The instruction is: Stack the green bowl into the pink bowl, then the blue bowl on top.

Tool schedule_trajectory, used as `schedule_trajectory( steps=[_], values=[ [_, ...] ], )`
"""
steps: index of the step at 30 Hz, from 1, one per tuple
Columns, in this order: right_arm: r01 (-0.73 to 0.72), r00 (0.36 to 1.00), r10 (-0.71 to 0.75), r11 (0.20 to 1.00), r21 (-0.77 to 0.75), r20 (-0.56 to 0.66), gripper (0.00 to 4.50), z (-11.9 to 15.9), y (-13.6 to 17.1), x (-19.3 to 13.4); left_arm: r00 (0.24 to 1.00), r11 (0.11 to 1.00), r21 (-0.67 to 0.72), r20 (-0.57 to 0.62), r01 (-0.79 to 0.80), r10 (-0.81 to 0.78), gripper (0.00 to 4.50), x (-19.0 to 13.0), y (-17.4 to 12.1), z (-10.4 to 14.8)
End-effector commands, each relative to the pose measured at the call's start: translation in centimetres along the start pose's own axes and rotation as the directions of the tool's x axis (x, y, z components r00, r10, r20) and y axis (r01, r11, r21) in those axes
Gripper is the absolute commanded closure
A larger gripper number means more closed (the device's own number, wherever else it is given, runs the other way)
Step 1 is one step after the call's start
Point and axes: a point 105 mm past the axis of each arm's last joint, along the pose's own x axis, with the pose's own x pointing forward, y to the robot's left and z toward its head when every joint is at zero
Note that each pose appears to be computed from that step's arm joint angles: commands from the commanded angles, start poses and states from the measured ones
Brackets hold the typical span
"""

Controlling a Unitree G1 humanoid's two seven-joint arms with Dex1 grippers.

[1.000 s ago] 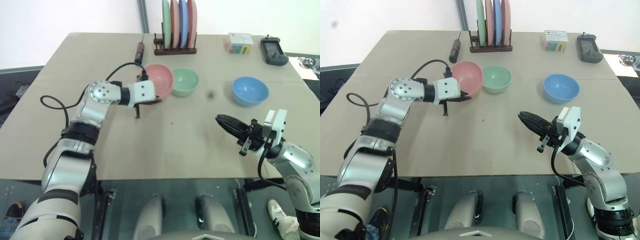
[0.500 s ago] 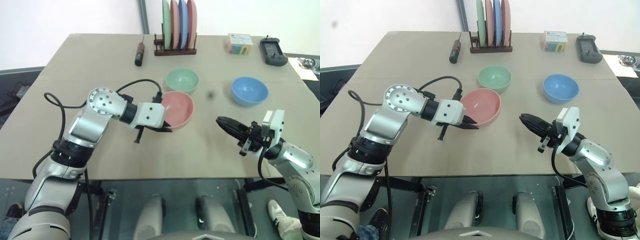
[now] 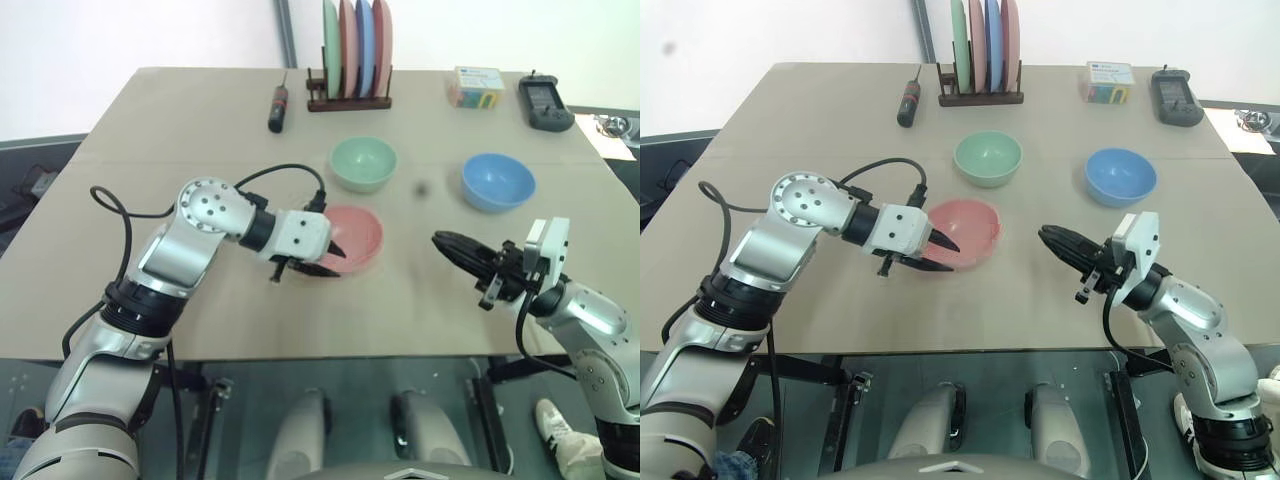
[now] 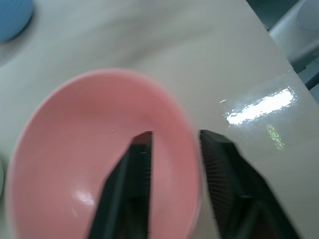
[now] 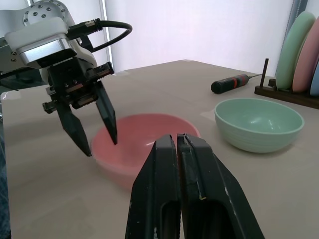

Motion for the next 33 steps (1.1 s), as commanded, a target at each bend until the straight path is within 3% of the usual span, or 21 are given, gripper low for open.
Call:
schedule_trajectory(
  steps=[1, 3, 8, 14, 18, 22, 26, 29, 33],
  values=[
    [-0.006, 0.999, 0.007, 0.999, -0.036, 0.031, 4.34, 1.1, -0.1, -0.1, 1.000, 1.000, 0.006, -0.012, -0.026, 0.026, 1.05, -0.5, 0.3, -0.1],
    [-0.008, 1.000, 0.010, 0.999, -0.035, 0.030, 4.34, 1.1, -0.1, -0.1, 0.999, 0.999, 0.006, -0.012, -0.033, 0.033, 0.12, -0.5, 0.3, -0.2],
    [-0.002, 1.000, 0.002, 1.000, -0.008, 0.023, 4.34, 1.0, -0.1, -0.1, 0.995, 0.995, -0.018, 0.013, -0.096, 0.097, 0.03, -1.0, 1.0, 0.0],
    [0.032, 0.999, -0.032, 0.999, 0.023, -0.003, 1.89, 0.6, -0.7, 0.1, 0.963, 0.957, -0.191, 0.118, -0.216, 0.241, 0.00, -2.8, 1.5, -0.1],
    [0.026, 0.999, -0.025, 1.000, 0.014, -0.027, 0.17, 0.3, -1.0, 0.4, 0.919, 0.891, -0.317, 0.116, -0.325, 0.377, 0.00, -4.7, 1.3, -1.3],
    [0.026, 0.997, -0.027, 0.999, -0.019, -0.066, 0.07, -0.2, -1.8, 0.8, 0.869, 0.819, -0.408, 0.106, -0.405, 0.483, 0.00, -6.0, 0.8, -1.8],
    [0.174, 0.973, -0.206, 0.950, -0.258, -0.103, 0.07, -0.4, -6.2, 3.6, 0.604, 0.577, -0.554, 0.159, -0.600, 0.781, 0.00, -10.0, 0.9, -1.4],
    [0.178, 0.964, -0.237, 0.911, -0.373, -0.120, 0.07, -0.6, -7.7, 6.3, 0.472, 0.464, -0.609, 0.162, -0.644, 0.867, 0.00, -11.6, -0.2, -1.2],
    [0.171, 0.947, -0.266, 0.892, -0.419, -0.181, 0.07, -1.5, -9.6, 9.8, 0.355, 0.335, -0.637, 0.102, -0.694, 0.929, 0.00, -12.9, -2.0, -1.5]
  ],
)
